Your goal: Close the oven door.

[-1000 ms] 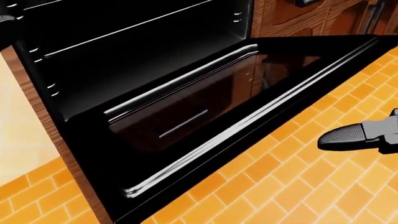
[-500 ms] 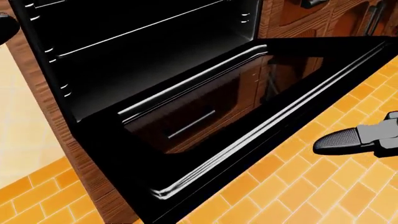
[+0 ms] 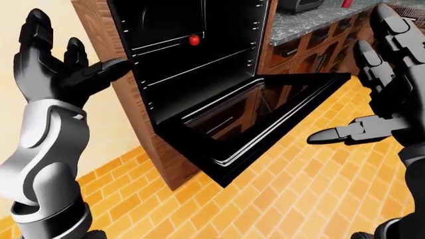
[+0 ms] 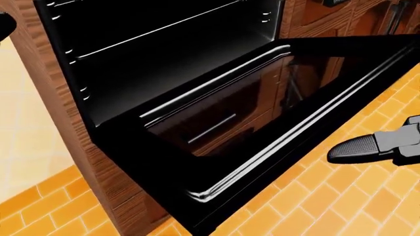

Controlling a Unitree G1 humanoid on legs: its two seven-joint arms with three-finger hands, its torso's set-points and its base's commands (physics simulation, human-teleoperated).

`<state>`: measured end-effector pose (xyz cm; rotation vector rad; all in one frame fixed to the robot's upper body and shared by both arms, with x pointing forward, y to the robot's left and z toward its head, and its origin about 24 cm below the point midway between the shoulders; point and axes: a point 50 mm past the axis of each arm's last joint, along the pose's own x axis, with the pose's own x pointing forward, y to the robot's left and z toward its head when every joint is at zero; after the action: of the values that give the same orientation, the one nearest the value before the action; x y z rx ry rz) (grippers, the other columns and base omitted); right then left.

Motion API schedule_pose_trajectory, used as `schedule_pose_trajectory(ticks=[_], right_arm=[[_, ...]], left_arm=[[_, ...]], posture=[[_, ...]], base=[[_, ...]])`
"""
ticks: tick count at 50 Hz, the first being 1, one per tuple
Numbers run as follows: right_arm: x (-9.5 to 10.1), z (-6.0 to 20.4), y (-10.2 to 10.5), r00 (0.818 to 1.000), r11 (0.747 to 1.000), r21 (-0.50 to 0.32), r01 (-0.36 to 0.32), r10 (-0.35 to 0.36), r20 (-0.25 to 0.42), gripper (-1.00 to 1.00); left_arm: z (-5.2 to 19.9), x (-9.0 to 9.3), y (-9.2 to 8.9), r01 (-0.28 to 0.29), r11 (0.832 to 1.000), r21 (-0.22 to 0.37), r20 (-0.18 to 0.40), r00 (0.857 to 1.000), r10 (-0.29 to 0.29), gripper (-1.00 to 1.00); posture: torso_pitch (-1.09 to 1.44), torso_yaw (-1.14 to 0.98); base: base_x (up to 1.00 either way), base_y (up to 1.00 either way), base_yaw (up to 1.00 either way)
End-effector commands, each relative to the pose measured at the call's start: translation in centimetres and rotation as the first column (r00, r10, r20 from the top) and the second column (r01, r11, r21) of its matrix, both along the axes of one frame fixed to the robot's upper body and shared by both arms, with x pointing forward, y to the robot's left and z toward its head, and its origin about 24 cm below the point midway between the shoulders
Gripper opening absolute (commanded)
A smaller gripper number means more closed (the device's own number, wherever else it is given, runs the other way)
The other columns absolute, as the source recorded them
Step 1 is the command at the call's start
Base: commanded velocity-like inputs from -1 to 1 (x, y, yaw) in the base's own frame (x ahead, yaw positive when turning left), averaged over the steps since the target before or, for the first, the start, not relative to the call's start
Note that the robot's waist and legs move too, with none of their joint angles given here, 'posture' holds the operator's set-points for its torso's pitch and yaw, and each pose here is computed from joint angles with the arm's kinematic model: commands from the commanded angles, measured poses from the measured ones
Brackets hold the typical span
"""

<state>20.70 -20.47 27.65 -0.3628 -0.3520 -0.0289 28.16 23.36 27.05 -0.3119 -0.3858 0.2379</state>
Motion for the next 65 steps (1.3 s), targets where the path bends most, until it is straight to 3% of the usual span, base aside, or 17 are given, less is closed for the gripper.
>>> schedule_pose_trajectory(ticks=[1, 20, 21, 22, 27, 37, 65], right_arm=[[-0.32, 0.72, -0.07, 0.999, 1.000, -0.009, 0.012, -0.012, 0.048, 1.00], [-0.26, 0.58, 0.03, 0.998, 1.000, -0.001, 0.009, -0.009, 0.064, 1.00], [-0.30, 0.56, 0.02, 0.997, 0.999, -0.034, 0.026, -0.023, 0.075, 1.00], [-0.30, 0.50, 0.01, 0.997, 1.000, 0.008, 0.009, -0.010, 0.072, 1.00], [-0.74, 0.69, -0.21, 0.995, 1.000, 0.029, 0.009, -0.012, 0.100, 1.00], [-0.71, 0.66, -0.11, 0.995, 0.998, 0.066, -0.023, 0.017, 0.095, 1.00], [-0.88, 0.92, 0.25, 0.994, 0.996, 0.067, -0.052, 0.045, 0.099, 1.00]], left_arm=[[1.30, -0.50, -0.12, 0.002, 1.000, 0.014, 0.065, 0.998, -0.003, 1.00], [1.28, -0.45, -0.07, 0.001, 1.000, 0.015, 0.065, 0.998, -0.002, 1.00], [1.25, -0.47, -0.10, 0.002, 1.000, 0.016, 0.064, 0.998, -0.003, 1.00], [1.20, -0.46, -0.13, 0.002, 1.000, 0.018, 0.064, 0.998, -0.003, 1.00], [1.15, -0.42, -0.10, 0.001, 1.000, 0.019, 0.063, 0.998, -0.002, 1.00], [1.22, -0.36, -0.01, -0.002, 1.000, 0.018, 0.065, 0.998, 0.001, 1.00], [1.36, -0.48, 0.00, 0.001, 1.000, 0.017, 0.068, 0.998, -0.002, 1.00]], posture=[[0.00, 0.00], [0.00, 0.00], [0.00, 0.00], [0.00, 0.00], [0.00, 0.00], [0.00, 0.00], [0.00, 0.00]], base=[[0.00, 0.14, 0.00], [0.02, 0.12, 0.00], [0.00, 0.00, 0.00], [0.00, 0.00, 0.00], [0.00, 0.00, 0.00], [0.00, 0.00, 0.00], [0.00, 0.00, -0.23]])
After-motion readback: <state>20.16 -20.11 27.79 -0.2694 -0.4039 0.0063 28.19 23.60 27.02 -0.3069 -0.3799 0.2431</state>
